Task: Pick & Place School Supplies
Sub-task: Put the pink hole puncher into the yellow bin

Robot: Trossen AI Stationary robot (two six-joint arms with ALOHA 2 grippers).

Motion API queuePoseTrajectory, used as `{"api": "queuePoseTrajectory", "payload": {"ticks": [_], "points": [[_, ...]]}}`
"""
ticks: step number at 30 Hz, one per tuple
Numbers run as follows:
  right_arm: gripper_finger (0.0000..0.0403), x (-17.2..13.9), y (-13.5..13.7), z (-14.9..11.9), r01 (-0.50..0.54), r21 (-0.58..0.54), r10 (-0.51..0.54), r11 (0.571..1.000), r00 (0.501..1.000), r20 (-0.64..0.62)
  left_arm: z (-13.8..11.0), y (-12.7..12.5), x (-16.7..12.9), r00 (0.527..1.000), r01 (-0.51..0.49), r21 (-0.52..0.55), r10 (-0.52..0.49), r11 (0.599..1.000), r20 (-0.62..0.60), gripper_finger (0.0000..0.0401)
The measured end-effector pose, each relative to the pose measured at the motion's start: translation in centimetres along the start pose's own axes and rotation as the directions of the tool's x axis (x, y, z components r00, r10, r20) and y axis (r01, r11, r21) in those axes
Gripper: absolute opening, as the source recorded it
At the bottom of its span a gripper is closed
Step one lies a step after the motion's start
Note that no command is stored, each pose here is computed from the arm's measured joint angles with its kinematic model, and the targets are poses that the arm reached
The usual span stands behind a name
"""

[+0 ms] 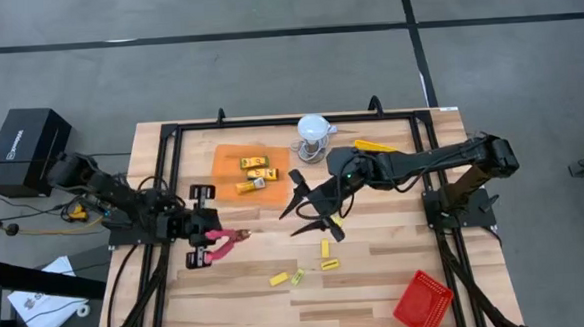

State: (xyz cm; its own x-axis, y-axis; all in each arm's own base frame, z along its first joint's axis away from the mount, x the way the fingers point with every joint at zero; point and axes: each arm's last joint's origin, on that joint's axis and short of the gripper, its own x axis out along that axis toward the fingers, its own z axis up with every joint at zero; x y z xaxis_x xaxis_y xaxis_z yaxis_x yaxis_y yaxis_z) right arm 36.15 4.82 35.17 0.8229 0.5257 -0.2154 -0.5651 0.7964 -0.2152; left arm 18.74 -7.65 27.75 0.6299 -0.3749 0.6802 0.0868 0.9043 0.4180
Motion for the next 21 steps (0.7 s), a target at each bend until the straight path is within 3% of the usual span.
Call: {"api": "queuePoseTrajectory", "payload": {"ticks": [11,17,21], "points": [[0.02,0.1,0.2,0.3,-0.11,0.003,0.109,0.994,0.991,0.071,-1.7,0.6,4.3,0.963,0.229,0.009,-0.228,0.973,0.144,0.0032],[0.02,1.5,-0.3,-0.2,-0.257,0.017,0.249,0.966,0.951,0.183,-3.0,1.0,6.8,0.925,0.334,-0.011,-0.325,0.942,0.198,0.0032],[0.0198,1.8,-0.7,-1.0,-0.302,0.043,0.29,0.952,0.94,0.181,-3.4,1.4,7.3,0.905,0.385,-0.038,-0.37,0.922,0.209,0.0032]]}}
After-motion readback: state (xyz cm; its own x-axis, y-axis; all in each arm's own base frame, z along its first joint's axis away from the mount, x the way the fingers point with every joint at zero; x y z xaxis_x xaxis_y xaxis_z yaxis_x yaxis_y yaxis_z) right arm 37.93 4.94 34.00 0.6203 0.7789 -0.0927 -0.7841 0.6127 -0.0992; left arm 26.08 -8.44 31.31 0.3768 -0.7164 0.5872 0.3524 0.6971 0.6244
